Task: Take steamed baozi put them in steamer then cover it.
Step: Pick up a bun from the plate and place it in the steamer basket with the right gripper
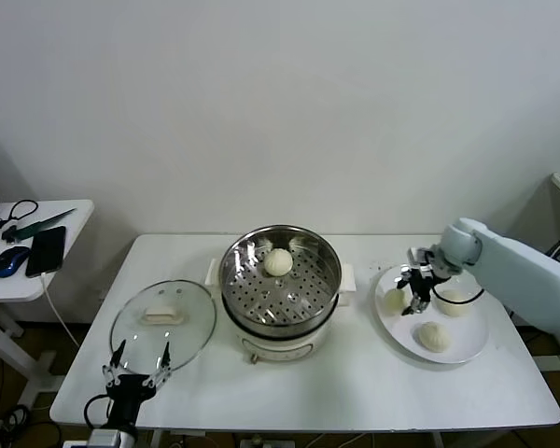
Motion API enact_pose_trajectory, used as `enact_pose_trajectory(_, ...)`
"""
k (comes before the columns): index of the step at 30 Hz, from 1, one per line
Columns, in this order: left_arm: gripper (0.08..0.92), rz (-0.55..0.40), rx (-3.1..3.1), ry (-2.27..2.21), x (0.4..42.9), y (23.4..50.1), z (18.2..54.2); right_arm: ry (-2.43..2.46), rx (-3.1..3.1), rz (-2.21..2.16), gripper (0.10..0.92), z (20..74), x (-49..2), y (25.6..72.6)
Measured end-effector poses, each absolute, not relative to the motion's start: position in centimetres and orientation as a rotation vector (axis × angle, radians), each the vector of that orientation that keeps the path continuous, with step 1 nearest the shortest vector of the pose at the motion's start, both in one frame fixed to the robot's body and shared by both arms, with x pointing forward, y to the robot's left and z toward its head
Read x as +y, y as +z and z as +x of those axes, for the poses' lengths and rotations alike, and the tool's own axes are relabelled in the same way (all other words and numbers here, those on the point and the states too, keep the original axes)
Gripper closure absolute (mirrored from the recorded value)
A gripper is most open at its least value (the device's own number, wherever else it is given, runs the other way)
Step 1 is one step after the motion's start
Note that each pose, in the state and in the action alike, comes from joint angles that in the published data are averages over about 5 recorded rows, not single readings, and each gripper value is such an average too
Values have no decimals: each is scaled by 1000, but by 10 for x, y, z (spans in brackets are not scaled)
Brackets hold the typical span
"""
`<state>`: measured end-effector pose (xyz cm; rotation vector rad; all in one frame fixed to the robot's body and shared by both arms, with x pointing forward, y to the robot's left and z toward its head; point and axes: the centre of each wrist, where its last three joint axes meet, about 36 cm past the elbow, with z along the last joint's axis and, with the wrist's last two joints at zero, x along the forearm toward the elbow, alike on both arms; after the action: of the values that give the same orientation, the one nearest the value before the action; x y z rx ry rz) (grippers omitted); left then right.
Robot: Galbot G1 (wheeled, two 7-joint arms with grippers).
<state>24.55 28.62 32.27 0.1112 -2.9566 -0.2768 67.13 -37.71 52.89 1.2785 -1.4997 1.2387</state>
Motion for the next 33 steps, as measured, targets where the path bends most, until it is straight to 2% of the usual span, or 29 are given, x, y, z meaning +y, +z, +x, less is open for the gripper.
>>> enact_pose_trajectory(10,177,87,-2961,-260,279,321,242,1307,-1626,1331,344,684,-321,653)
enact_pose_trajectory(16,177,72,-2963,-255,274,320,243,1311,-1672,1397,344,677,-262,696)
enact_pose_trajectory(24,177,42,-2966,-253,266,320,244,1308,-1680,1440,338,668,-181,707)
enact_pose_trajectory(33,177,39,-2966,-267,265,320,244,1337,-1605,1452,336,662,-97,677)
